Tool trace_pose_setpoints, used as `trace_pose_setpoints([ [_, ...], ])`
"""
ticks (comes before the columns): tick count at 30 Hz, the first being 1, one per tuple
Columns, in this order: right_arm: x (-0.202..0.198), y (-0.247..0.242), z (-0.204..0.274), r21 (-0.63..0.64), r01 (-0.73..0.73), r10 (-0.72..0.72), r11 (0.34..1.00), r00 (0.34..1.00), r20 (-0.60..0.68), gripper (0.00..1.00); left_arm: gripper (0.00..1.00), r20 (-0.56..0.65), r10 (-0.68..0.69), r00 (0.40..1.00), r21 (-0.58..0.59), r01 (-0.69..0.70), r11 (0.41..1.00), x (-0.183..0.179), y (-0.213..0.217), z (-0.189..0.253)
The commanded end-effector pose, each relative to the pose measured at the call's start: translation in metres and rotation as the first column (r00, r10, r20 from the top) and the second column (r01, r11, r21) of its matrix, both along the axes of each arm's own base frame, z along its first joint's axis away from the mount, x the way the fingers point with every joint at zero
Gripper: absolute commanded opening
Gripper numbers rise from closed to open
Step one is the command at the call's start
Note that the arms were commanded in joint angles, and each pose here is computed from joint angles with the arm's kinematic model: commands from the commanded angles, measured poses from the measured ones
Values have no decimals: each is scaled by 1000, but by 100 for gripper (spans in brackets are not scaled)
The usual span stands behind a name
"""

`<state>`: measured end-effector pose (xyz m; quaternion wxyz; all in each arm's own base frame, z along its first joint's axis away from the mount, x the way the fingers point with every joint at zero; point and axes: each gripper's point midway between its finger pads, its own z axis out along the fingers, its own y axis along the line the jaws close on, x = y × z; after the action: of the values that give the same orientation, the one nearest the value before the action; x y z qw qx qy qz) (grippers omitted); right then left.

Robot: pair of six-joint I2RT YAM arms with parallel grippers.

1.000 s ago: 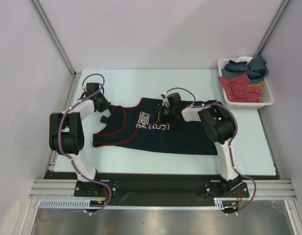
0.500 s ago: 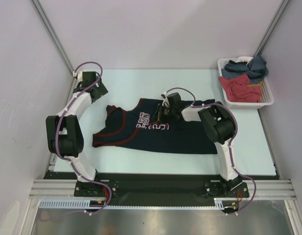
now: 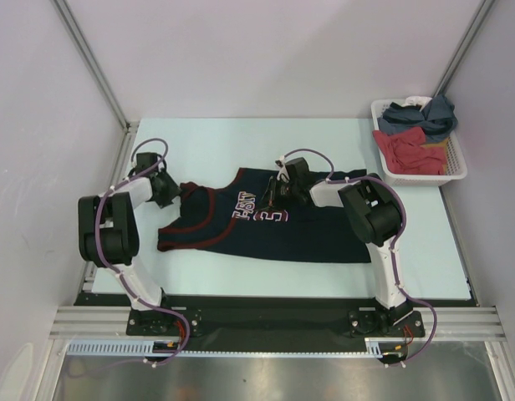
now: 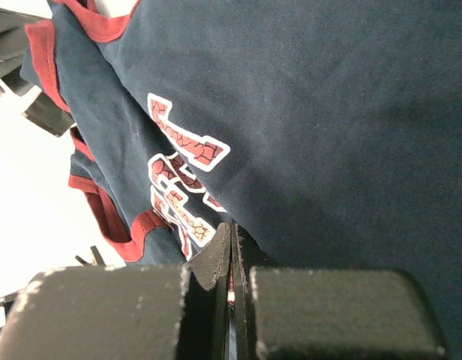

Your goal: Fold and stack the tank tops

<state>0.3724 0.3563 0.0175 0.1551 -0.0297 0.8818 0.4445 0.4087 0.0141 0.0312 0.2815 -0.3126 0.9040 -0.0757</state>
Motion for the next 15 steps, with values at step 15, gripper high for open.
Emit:
trace_pose_setpoints([
  [15, -1, -43, -54, -216, 88, -101, 973, 994, -49, 0, 57, 159, -42, 986, -200, 74, 977, 37, -30, 12],
])
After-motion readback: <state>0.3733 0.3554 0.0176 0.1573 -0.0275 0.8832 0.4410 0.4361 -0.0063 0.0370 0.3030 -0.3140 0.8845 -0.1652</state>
